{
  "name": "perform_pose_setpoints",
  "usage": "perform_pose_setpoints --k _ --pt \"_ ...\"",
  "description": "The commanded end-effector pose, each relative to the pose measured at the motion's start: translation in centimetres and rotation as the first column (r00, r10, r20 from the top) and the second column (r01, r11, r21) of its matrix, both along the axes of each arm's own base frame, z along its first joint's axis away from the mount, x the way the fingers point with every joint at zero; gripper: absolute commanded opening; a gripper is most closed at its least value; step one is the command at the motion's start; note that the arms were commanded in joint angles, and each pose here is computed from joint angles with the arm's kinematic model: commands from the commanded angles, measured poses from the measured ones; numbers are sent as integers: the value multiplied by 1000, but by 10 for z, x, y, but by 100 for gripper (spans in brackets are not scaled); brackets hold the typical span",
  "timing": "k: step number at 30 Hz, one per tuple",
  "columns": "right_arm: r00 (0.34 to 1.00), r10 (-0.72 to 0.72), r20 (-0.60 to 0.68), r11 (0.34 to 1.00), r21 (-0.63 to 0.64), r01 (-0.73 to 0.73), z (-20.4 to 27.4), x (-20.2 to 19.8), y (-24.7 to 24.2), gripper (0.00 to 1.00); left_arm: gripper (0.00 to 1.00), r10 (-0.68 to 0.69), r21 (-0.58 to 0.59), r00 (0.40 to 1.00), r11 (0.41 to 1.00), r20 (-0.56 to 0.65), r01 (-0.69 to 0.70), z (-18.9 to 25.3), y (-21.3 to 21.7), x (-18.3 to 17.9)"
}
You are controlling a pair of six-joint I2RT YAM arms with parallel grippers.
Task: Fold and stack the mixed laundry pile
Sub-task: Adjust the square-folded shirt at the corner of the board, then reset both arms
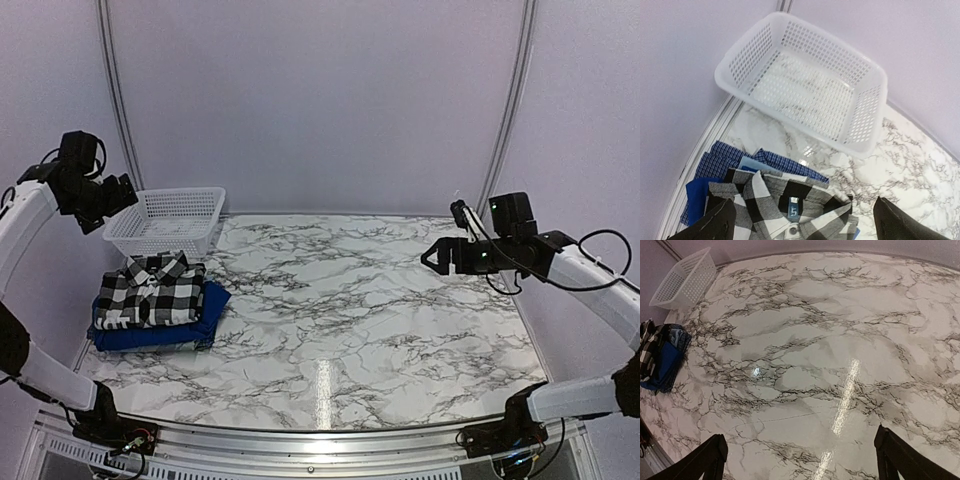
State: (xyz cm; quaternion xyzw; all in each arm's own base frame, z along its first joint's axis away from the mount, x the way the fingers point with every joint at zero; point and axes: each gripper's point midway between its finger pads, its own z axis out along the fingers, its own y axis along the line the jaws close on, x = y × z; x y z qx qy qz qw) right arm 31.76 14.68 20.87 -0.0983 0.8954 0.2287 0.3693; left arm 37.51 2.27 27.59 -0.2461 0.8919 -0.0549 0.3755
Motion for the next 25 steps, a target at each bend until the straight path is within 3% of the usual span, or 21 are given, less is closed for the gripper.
perform_pose_setpoints --k 1,10,16,21,25 --pt "997 -74 21 997 13 74 27 8 -23 99 99 -120 -3 991 993 60 120 27 -42 13" --pt "983 -180 22 984 -9 181 31 23 -45 99 99 -461 99 885 880 -58 465 -15 -209 29" --pt "983 -182 -28 983 19 182 6 19 -42 98 99 -617 66 780 778 -108 625 -58 -315 8" --pt "983 -180 -48 983 34 181 -9 13 -40 99 99 -665 -39 741 746 -94 665 -89 -365 -6" --pt "981 -183 -63 982 36 186 -19 10 -41 99 99 -670 -94 738 742 -76 664 -105 -378 -10"
